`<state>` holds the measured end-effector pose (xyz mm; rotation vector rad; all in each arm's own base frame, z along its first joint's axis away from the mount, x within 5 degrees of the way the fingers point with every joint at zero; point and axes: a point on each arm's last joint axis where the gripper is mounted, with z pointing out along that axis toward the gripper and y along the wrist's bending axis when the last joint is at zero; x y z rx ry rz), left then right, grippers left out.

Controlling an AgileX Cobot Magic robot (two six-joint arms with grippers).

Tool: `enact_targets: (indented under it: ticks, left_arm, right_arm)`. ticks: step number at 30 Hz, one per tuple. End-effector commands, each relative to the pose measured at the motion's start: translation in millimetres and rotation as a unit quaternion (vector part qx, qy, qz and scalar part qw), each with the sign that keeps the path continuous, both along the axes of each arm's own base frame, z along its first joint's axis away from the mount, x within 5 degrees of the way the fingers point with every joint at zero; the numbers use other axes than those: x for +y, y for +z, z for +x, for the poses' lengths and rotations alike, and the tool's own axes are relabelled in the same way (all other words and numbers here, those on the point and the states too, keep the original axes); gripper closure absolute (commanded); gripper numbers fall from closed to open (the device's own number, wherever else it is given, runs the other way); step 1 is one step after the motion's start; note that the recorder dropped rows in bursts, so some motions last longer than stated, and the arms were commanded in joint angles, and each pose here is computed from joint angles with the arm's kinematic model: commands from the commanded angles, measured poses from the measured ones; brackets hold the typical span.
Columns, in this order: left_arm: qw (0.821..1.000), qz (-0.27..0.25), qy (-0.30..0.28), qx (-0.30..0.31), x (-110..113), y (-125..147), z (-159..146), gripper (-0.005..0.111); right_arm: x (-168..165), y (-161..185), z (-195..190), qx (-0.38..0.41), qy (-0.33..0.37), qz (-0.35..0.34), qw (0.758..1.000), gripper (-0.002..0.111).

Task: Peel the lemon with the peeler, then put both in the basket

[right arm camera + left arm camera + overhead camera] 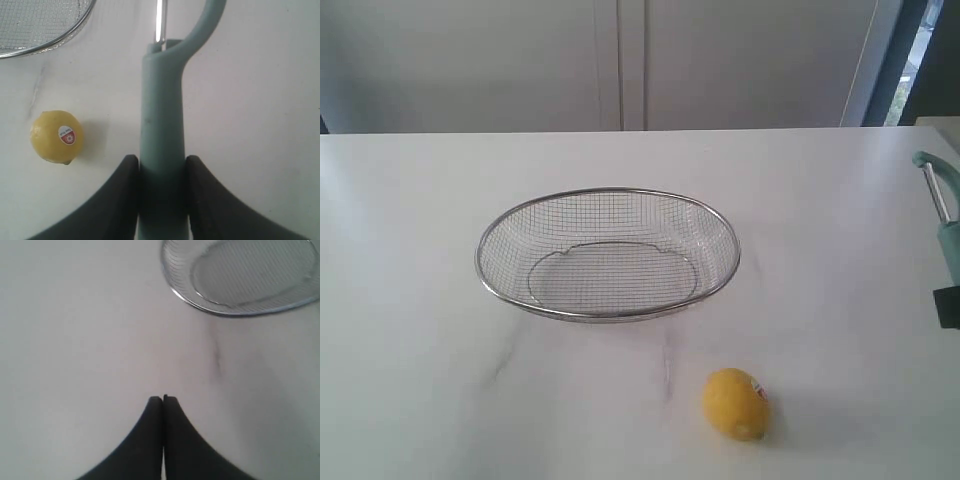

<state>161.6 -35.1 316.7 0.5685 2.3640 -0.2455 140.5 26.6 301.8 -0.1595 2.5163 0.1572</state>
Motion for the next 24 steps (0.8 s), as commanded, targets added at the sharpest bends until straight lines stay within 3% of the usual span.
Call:
enact_targets:
  ticks: [1,3,12,20,24]
  left_arm:
    - [0.986,-0.033,-0.163,0.032,-32.8,-6.2,4.1,0.107]
    - [0.973,-0.035,-0.223,0.044,-48.0,-13.0,6.1,0.107]
    - [0.923,0.021,-0.367,0.113,-111.1,-37.2,15.9,0.107]
    - [0.871,0.125,-0.468,0.088,-182.1,-34.9,25.9,0.107]
    - [0.829,0.193,-0.522,0.054,-221.8,-36.8,26.4,0.107]
  right_arm:
    - [-0.8,0.1,-1.0,-0.002,-0.004,0.002,1.000,0.108]
    - [-0.8,0.1,-1.0,-0.002,-0.004,0.002,1.000,0.108]
    - [-0.9,-0.3,-1.5,0.001,-0.004,0.002,1.000,0.108]
    - [-0.9,-1.0,-2.2,0.006,-0.003,0.001,1.000,0.108]
    - [-2.0,-4.4,-3.0,0.014,-0.006,-0.004,1.000,0.108]
